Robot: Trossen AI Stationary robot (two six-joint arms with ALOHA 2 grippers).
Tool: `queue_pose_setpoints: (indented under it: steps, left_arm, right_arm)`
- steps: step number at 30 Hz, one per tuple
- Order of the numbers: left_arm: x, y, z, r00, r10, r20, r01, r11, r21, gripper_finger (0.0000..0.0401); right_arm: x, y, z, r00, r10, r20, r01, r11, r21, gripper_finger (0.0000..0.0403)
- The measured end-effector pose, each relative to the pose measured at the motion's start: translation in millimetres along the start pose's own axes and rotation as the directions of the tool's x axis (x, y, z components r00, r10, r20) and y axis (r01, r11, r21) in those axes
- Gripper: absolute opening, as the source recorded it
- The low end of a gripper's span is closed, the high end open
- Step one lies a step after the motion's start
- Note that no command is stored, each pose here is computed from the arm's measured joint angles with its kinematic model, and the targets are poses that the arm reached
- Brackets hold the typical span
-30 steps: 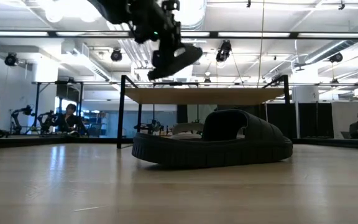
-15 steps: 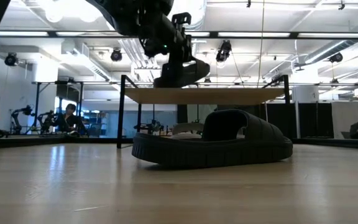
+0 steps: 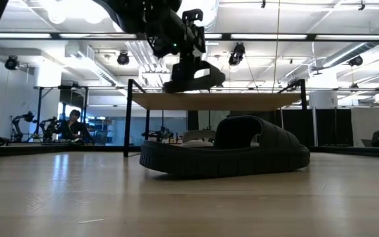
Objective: Pick and place slides into the shelf
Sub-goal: Put the left black slide on the shelf
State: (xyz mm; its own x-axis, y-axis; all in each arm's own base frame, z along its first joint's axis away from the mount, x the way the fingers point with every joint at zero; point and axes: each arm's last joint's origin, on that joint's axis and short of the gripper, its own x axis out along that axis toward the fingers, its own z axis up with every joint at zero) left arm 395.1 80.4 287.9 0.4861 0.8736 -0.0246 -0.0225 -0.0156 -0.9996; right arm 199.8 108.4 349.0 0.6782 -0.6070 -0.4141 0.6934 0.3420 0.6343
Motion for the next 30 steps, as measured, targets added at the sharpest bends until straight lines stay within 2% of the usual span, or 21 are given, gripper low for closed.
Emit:
queue_pose_setpoints:
  steps: [4, 11, 15, 17, 21, 25, 30]
  left_arm:
    - [-2.4, -3.8, 0.6, 0.999, -0.006, -0.047, 0.006, 1.0, 0.004, 0.0221]
    - [-4.5, -12.0, 4.4, 0.999, -0.021, -0.05, 0.028, 0.991, 0.13, 0.0245]
    - [-6.7, -16.9, 6.7, 0.998, -0.023, -0.06, 0.036, 0.973, 0.226, 0.0249]
    - [-6.9, -15.8, 6.3, 0.996, -0.014, -0.089, 0.037, 0.963, 0.267, 0.025]
    - [-3.0, -8.5, 6.0, 0.971, 0.05, -0.234, 0.028, 0.947, 0.319, 0.025]
    - [-1.9, -6.2, 6.1, 0.965, 0.064, -0.255, 0.029, 0.938, 0.344, 0.025]
    - [0.2, -0.5, 11.9, 0.964, 0.135, -0.229, 0.007, 0.849, 0.528, 0.025]
  right_arm:
    - [0.0, 0.0, 0.0, 1.0, 0.0, 0.0, 0.0, 1.0, -0.006, 0.0183]
    - [-0.1, 0.0, 0.0, 1.0, 0.0, 0.0, 0.0, 1.0, -0.013, 0.0183]
    - [-0.1, 0.0, 0.0, 1.0, 0.0, 0.0, 0.0, 1.0, -0.015, 0.0183]
    - [-0.1, 0.0, 0.0, 1.0, 0.0, 0.0, 0.0, 1.0, -0.021, 0.0183]
    - [0.0, 0.0, 0.1, 1.0, 0.0, 0.001, 0.0, 1.0, -0.021, 0.0183]
    - [0.0, 0.0, 0.0, 1.0, 0.001, 0.003, -0.001, 1.0, -0.022, 0.0183]
    - [0.0, 0.0, 0.0, 1.0, 0.001, 0.003, -0.001, 1.0, -0.021, 0.0183]
